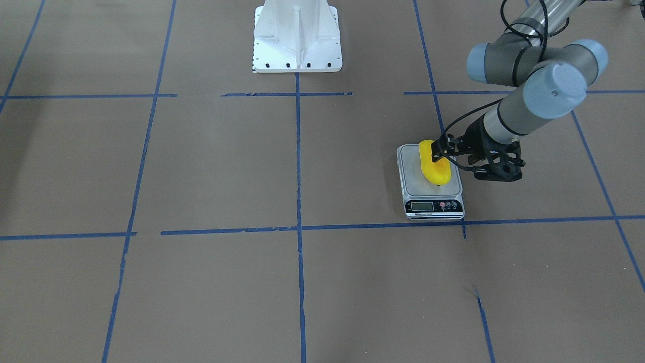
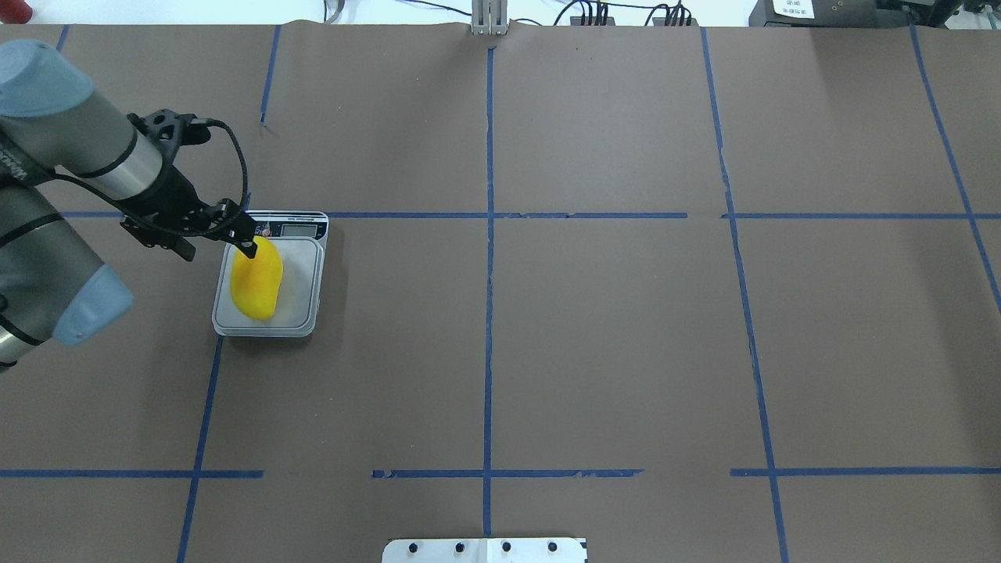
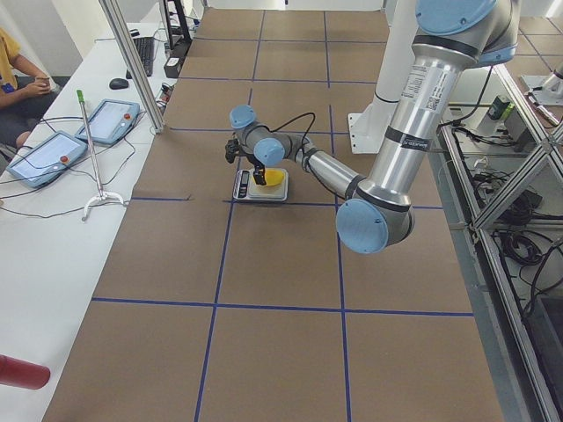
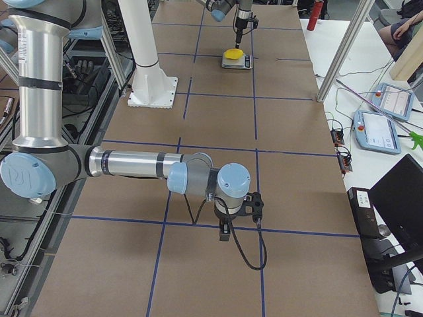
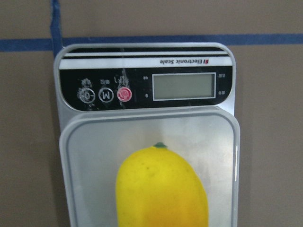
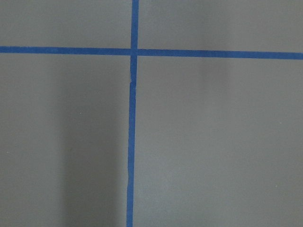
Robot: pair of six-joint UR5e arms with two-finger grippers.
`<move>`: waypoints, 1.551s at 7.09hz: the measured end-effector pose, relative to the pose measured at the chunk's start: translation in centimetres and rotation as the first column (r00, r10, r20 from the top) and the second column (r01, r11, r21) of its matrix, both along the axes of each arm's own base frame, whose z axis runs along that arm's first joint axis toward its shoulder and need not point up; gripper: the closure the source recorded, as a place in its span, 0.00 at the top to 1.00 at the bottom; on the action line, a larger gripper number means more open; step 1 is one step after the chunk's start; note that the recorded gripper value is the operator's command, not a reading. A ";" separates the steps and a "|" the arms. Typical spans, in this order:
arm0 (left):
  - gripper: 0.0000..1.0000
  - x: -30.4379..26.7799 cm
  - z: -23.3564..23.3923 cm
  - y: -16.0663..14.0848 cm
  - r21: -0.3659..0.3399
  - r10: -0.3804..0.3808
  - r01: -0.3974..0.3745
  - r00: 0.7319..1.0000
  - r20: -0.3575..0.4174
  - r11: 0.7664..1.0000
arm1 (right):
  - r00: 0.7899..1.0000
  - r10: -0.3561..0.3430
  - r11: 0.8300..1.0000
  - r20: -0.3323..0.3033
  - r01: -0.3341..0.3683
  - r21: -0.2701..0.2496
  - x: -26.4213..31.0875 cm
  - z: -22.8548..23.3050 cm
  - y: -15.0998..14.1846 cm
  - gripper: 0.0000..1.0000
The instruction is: Weigh mango
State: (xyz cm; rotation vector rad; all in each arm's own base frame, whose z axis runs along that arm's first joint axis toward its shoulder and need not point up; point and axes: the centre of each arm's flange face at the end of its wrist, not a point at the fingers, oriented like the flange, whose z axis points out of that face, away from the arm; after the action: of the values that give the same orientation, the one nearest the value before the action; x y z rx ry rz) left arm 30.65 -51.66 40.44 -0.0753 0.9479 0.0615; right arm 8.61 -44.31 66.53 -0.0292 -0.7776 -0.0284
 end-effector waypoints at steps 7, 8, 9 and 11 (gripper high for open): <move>1.00 -29.1 23.6 1.2 0.111 -0.041 0.024 0.987 0.155 0.994 | 1.000 0.000 1.000 0.000 0.000 0.000 0.0 0.0 0.0 1.00; 1.00 -32.0 24.8 1.6 0.103 -0.062 0.046 0.985 0.162 0.994 | 1.000 0.000 1.000 0.000 0.000 0.000 0.0 0.0 0.0 1.00; 1.00 -34.3 25.4 1.9 0.097 -0.082 0.066 0.983 0.166 0.993 | 1.000 0.000 1.000 0.000 0.000 0.000 0.0 0.0 0.0 1.00; 1.00 -36.8 26.0 2.5 0.061 -0.106 0.097 0.980 0.171 0.993 | 1.000 0.000 1.000 0.000 0.000 0.000 0.0 0.0 0.0 1.00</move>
State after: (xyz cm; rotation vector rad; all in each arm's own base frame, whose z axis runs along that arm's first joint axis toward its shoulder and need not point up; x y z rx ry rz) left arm -6.16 -49.13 66.46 0.0166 0.7732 -0.0142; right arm 8.62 -44.32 66.52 -0.0289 -0.7776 -0.0285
